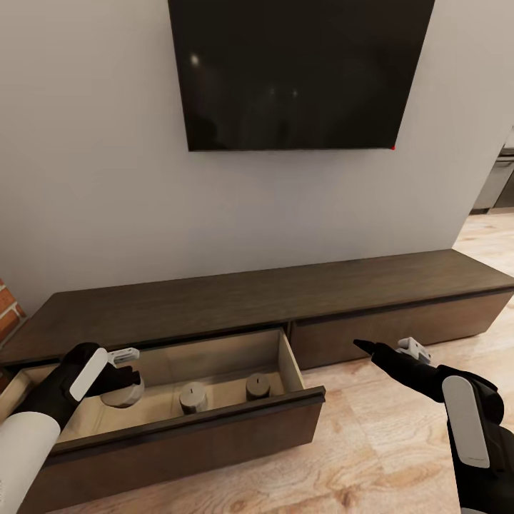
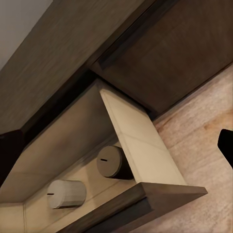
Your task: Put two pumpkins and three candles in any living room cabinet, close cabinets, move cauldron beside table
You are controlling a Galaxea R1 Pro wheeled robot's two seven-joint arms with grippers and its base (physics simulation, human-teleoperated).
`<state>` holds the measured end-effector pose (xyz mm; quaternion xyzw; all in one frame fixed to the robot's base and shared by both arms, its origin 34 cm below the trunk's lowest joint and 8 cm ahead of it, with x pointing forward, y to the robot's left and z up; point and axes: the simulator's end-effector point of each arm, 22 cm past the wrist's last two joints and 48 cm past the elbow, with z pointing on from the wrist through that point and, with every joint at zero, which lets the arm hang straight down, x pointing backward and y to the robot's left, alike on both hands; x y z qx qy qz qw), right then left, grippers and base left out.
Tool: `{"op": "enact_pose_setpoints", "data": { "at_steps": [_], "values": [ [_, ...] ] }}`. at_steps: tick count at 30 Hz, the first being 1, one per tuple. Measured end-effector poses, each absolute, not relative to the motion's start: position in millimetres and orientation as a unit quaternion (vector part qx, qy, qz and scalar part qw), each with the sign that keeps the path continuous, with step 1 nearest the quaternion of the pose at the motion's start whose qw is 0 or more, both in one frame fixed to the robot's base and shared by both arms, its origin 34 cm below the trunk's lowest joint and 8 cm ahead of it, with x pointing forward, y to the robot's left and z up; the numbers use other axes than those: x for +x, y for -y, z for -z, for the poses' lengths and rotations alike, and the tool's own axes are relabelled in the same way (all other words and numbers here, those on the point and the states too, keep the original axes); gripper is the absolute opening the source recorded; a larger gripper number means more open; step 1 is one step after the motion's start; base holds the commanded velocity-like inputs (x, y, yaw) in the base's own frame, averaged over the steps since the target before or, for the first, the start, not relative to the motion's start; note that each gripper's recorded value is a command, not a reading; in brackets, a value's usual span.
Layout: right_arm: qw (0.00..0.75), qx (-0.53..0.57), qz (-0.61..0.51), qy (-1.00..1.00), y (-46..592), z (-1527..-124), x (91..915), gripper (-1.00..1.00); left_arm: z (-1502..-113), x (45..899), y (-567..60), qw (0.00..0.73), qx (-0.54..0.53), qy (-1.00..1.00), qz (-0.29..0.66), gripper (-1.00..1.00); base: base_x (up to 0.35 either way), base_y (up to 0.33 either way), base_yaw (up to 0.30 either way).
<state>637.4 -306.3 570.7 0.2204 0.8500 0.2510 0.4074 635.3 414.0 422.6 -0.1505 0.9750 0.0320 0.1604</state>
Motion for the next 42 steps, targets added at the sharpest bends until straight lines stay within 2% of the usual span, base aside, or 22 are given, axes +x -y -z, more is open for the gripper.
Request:
{"op": "enact_pose_setpoints", "data": {
  "at_steps": [42],
  "values": [
    [0.408,0.220,-0.251,-0.850,306.4,-571.0,637.5,1.00,-414.6,627.5,-418.2,0.147,-0.155,-0.976,-0.041,-1.00,0.029,0.011,0.000]
  ]
}}
